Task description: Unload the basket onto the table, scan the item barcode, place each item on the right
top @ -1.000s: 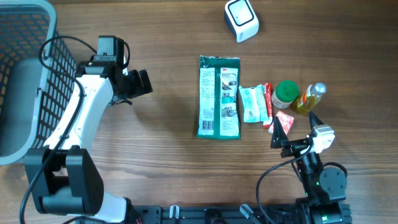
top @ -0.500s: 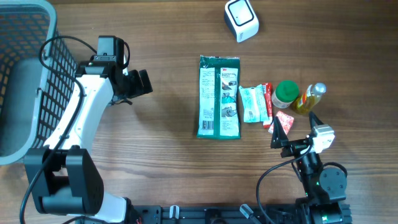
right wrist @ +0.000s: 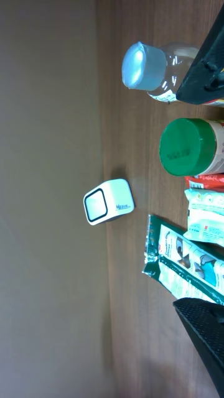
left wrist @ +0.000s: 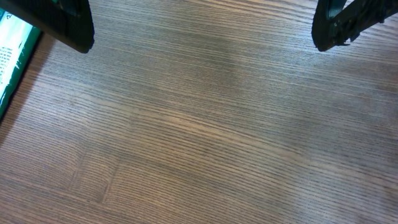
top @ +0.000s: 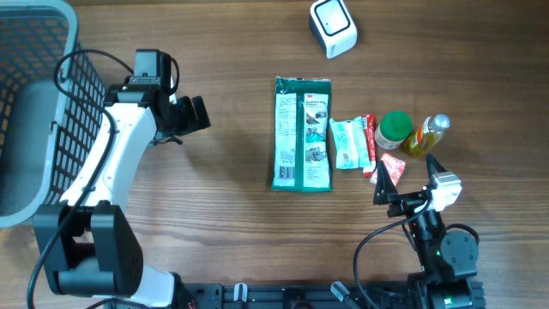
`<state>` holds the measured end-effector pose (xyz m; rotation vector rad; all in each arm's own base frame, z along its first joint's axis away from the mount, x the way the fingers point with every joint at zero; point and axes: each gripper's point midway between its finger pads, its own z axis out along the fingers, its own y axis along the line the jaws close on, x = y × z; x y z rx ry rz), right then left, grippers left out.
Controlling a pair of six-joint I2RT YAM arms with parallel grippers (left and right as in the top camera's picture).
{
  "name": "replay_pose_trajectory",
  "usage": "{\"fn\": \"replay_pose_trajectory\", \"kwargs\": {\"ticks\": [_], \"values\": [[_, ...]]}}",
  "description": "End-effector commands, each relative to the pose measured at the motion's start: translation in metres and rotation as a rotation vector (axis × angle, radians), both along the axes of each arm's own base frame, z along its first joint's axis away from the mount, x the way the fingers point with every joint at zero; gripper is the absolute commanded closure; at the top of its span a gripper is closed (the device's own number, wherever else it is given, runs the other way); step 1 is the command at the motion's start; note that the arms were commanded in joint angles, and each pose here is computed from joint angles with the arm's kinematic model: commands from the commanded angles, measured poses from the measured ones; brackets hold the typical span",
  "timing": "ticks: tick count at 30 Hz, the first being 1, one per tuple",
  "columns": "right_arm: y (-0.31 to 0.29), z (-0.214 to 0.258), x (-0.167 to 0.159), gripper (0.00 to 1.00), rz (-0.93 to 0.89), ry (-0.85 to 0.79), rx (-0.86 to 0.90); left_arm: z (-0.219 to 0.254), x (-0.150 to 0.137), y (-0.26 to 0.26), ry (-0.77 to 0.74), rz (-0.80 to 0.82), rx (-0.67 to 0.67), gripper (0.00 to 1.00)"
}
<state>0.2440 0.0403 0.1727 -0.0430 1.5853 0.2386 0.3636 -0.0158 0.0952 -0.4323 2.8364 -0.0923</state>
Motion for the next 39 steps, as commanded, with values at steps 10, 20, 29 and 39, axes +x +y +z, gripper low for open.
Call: {"fn": "replay_pose_trajectory", "kwargs": {"ticks": [10,20,29,39], "values": [[0.0,0.002,-0.001,0.0,0.005,-0.015,-0.017,0.024,0.0,0.003,-0.069,-0.003,0.009,0.0],[0.0,0.002,-0.001,0.0,0.005,-0.015,-0.017,0.19,-0.046,0.007,-0.577,0.008,0.004,0.0],[0.0,0.002,-0.001,0.0,0.005,-0.015,-0.017,0.26,-0.1,0.014,-0.832,0.031,0.019,0.0],[0.0,0.002,-0.001,0.0,0.005,-0.015,-0.017,0.191,-0.138,0.016,-0.743,0.032,0.025,0.0]]}}
